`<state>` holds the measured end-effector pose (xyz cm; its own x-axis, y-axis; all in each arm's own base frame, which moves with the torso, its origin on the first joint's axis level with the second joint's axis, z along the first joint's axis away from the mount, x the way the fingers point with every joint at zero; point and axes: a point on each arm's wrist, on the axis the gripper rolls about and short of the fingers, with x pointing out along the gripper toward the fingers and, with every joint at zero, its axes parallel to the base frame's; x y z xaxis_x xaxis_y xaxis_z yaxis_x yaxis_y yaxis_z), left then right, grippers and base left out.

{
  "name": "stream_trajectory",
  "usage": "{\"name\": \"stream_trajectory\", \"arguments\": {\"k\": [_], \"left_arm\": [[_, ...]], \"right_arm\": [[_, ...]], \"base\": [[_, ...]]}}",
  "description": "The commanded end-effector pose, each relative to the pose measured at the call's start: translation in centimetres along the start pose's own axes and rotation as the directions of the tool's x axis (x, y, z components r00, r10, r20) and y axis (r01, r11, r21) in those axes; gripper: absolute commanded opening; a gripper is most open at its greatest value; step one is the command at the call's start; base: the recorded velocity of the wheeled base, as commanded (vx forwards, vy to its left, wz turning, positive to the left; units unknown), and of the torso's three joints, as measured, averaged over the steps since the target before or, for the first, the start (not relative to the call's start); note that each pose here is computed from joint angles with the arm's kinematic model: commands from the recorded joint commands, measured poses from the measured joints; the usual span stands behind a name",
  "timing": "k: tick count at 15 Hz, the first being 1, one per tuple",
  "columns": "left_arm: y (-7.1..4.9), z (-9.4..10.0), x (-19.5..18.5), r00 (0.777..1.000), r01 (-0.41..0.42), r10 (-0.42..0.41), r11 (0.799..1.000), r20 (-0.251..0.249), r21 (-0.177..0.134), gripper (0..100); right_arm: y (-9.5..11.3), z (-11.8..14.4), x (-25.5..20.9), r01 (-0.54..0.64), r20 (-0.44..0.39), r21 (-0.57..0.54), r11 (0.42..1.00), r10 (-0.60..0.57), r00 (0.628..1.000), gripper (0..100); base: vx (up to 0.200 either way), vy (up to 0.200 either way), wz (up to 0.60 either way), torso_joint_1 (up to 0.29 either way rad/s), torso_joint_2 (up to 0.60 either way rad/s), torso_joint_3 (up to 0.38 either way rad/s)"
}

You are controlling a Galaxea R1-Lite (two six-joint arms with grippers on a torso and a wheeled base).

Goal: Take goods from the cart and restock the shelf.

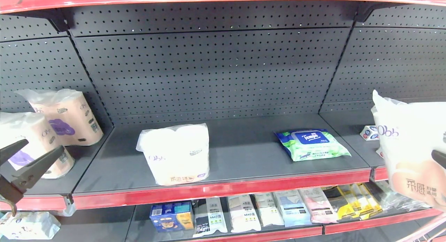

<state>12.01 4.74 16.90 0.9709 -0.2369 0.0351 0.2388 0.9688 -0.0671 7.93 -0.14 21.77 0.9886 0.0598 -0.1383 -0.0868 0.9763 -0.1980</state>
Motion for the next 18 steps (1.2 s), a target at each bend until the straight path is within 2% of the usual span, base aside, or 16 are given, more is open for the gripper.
{"name": "stream_trajectory", "arguments": {"k": [1,3,5,6,8,9,10,12,13,14,16,18], "left_arm": [[-3.9,4.2,-3.7,0.993,0.018,-0.028,0.995,0.113,0.097,100],[-6.5,3.2,-6.8,0.997,0.035,-0.039,0.997,0.071,0.062,100],[-8.7,2.2,-9.1,0.989,0.144,-0.145,0.989,0.039,0.043,100],[-9.3,1.8,-9.9,0.983,0.184,-0.185,0.983,0.025,0.030,100],[-9.5,1.3,-10.4,0.978,0.208,-0.208,0.978,-0.007,-0.001,100],[-9.5,1.3,-10.4,0.978,0.208,-0.208,0.978,-0.007,-0.001,100],[-9.4,0.9,-10.1,0.994,0.105,-0.105,0.994,-0.018,0.015,100],[-9.3,0.9,-10.0,1.000,0.018,-0.017,1.000,-0.018,0.015,100],[-9.4,0.8,-10.0,1.000,0.019,-0.018,1.000,-0.024,0.014,100],[-9.4,0.8,-10.0,0.999,0.027,-0.027,1.000,-0.031,0.008,100],[-9.4,0.7,-10.1,0.994,0.095,-0.095,0.995,-0.046,-0.001,100],[-9.4,0.6,-10.4,0.969,0.238,-0.238,0.971,-0.059,-0.012,100]], "right_arm": [[0.1,0.1,0.0,-0.015,0.005,-0.004,1.000,0.015,1.000,0],[0.1,0.1,-0.2,-0.016,0.014,-0.004,1.000,0.016,1.000,0],[0.1,0.4,-0.2,-0.016,0.022,0.014,1.000,0.016,1.000,0],[0.1,0.5,-0.1,-0.017,0.020,0.016,1.000,0.016,1.000,0],[0.0,0.7,0.0,-0.020,0.026,0.017,1.000,0.020,0.999,0],[0.0,0.7,0.0,-0.020,0.026,0.017,1.000,0.020,0.999,0],[0.0,0.8,0.1,-0.031,0.030,0.019,0.999,0.030,0.999,0],[0.0,0.7,0.1,-0.031,0.028,0.029,0.999,0.030,0.999,0],[0.0,0.8,0.1,-0.029,0.029,0.030,0.999,0.028,0.999,0],[0.0,0.7,0.1,-0.025,0.027,0.041,0.999,0.024,0.999,0],[0.0,0.5,-0.1,-0.018,0.027,0.064,0.998,0.017,1.000,0],[-0.1,0.4,-0.7,0.010,0.041,0.065,0.998,-0.013,0.999,0]], "base": [[0.000,0.000,0.00,0.000,0.00,0.000],[0.000,0.000,0.00,0.000,0.00,0.000],[0.000,0.000,0.00,0.000,0.00,0.000],[0.000,0.000,0.00,0.000,0.00,0.000],[0.000,0.000,0.00,0.000,0.00,0.000],[0.000,0.000,0.00,0.000,0.00,0.000],[0.000,0.000,0.00,0.000,0.00,0.000],[0.000,0.000,0.00,0.000,0.00,0.000],[0.000,0.000,0.00,0.000,0.00,0.000],[0.000,0.000,0.00,0.000,0.00,0.000],[0.000,0.000,0.00,0.000,0.00,0.000],[0.000,0.000,0.00,0.000,0.00,0.000]]}}
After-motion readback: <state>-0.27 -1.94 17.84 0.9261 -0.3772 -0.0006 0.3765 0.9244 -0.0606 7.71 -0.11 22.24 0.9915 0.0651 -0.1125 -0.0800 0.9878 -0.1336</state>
